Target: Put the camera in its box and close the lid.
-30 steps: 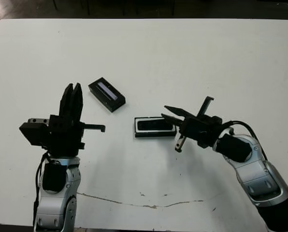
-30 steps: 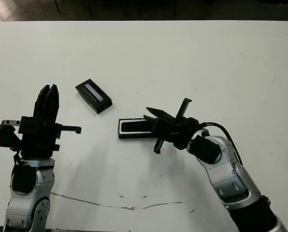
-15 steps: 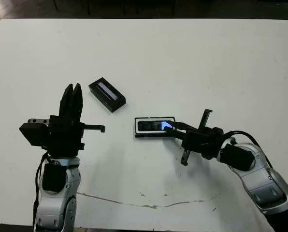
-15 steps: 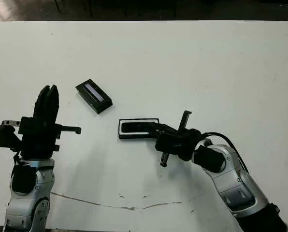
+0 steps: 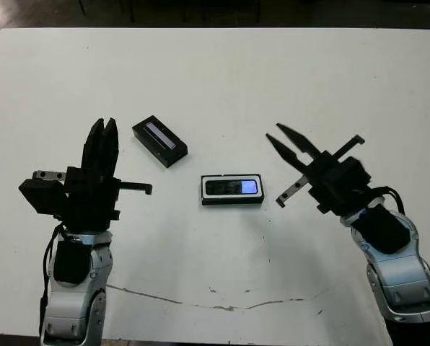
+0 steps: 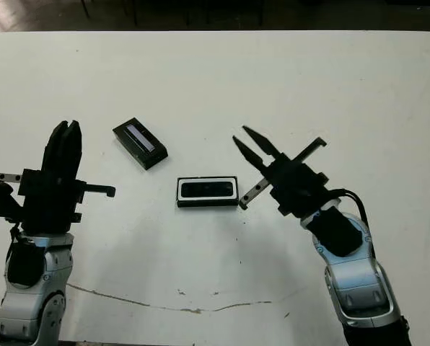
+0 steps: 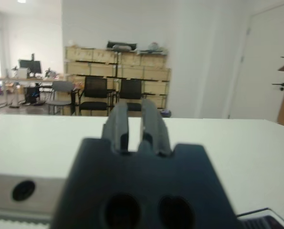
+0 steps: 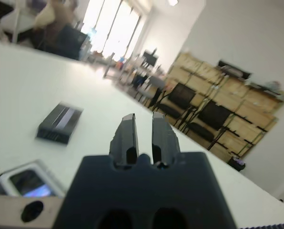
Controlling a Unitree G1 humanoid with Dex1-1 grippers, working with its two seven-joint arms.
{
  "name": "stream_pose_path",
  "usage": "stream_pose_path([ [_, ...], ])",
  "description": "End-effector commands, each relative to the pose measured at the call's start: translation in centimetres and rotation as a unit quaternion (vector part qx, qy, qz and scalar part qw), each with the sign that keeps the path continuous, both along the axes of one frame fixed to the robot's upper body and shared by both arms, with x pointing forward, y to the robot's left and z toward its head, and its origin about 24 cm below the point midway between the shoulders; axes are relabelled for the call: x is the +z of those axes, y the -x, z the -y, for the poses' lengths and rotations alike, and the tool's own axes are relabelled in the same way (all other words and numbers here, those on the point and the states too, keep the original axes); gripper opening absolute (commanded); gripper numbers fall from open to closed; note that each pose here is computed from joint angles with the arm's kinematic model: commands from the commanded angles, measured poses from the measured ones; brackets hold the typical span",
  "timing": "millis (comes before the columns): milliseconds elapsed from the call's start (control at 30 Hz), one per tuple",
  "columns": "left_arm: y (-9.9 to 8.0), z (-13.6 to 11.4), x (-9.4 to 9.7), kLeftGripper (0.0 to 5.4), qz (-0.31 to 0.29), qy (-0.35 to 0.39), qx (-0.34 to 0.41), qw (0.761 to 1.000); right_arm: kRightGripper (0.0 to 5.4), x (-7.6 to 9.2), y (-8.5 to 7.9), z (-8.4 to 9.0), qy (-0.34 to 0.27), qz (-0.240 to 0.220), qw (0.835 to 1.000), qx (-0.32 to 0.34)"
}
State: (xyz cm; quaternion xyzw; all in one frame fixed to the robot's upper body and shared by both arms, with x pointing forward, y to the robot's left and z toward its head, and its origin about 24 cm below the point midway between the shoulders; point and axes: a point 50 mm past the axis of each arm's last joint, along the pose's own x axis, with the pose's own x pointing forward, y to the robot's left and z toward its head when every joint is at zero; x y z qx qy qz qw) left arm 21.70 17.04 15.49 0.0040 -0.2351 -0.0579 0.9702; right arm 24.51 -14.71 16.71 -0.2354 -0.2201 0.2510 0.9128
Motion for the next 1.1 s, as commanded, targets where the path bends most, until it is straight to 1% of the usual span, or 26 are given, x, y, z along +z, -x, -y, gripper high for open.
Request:
stream_pose_path([
  [33, -0.1, -0.2, 1.3, 0.0, -0.026, -0.026, -0.007, 0.999, 0.03, 0.4, -0.2, 0.4, -0.021, -0.016, 1.0, -0.008],
  [100, -0.5, -0.2, 2.6, 0.0, -0.051, -0.034, -0.014, 0.998, 0.03, 0.5, -0.4, 0.5, -0.025, -0.022, 0.999, -0.01],
  [167, -1.0, -0.4, 3.6, 0.0, -0.068, -0.059, -0.01, 0.996, 0.03, 0.6, -0.6, 0.5, -0.024, -0.024, 0.999, -0.011],
  [300, -2.9, -0.9, 6.1, 0.0, -0.091, -0.178, -0.02, 0.98, 0.03, 0.7, -1.1, 0.6, -0.027, -0.03, 0.999, -0.007],
  [400, -5.0, -0.8, 8.6, 0.0, -0.126, -0.296, -0.089, 0.943, 0.03, 0.7, -1.4, 0.7, -0.029, -0.039, 0.999, -0.008],
  [467, -6.6, -0.7, 10.3, 0.0, -0.141, -0.374, -0.128, 0.908, 0.03, 0.6, -1.6, 0.8, -0.032, -0.046, 0.998, -0.011],
  [533, -8.1, -0.5, 11.3, 0.0, -0.158, -0.43, -0.151, 0.876, 0.03, 0.6, -1.7, 0.8, -0.035, -0.052, 0.998, -0.013],
  [600, -9.7, -0.1, 11.8, 0.0, -0.18, -0.473, -0.156, 0.848, 0.03, 0.6, -1.8, 0.8, -0.035, -0.055, 0.998, -0.016],
  [667, -11.2, 0.6, 11.8, 0.0, -0.195, -0.508, -0.15, 0.826, 0.03, 0.7, -1.9, 0.8, -0.039, -0.058, 0.997, -0.02],
  [700, -11.8, 0.9, 11.7, 0.0, -0.198, -0.518, -0.15, 0.819, 0.03, 0.7, -2.0, 0.9, -0.042, -0.06, 0.997, -0.022],
  [767, -13.1, 1.4, 10.9, 0.0, -0.204, -0.534, -0.153, 0.806, 0.03, 0.7, -2.1, 0.9, -0.052, -0.067, 0.996, -0.026],
  [833, -14.3, 2.0, 9.8, 0.0, -0.215, -0.557, -0.152, 0.788, 0.03, 0.7, -2.1, 1.0, -0.058, -0.073, 0.995, -0.028],
  [900, -15.1, 2.5, 8.7, 0.0, -0.231, -0.575, -0.157, 0.769, 0.03, 0.7, -2.1, 1.0, -0.06, -0.076, 0.995, -0.028],
  [933, -15.5, 2.7, 8.2, 0.0, -0.242, -0.587, -0.166, 0.755, 0.03, 0.7, -2.1, 1.1, -0.06, -0.078, 0.995, -0.029],
  [1033, -16.3, 3.6, 7.1, 0.0, -0.266, -0.617, -0.181, 0.718, 0.03, 0.6, -2.0, 1.3, -0.061, -0.083, 0.994, -0.033],
  [1100, -16.8, 4.2, 6.4, 0.0, -0.276, -0.632, -0.188, 0.699, 0.03, 0.5, -1.9, 1.4, -0.06, -0.082, 0.994, -0.035],
])
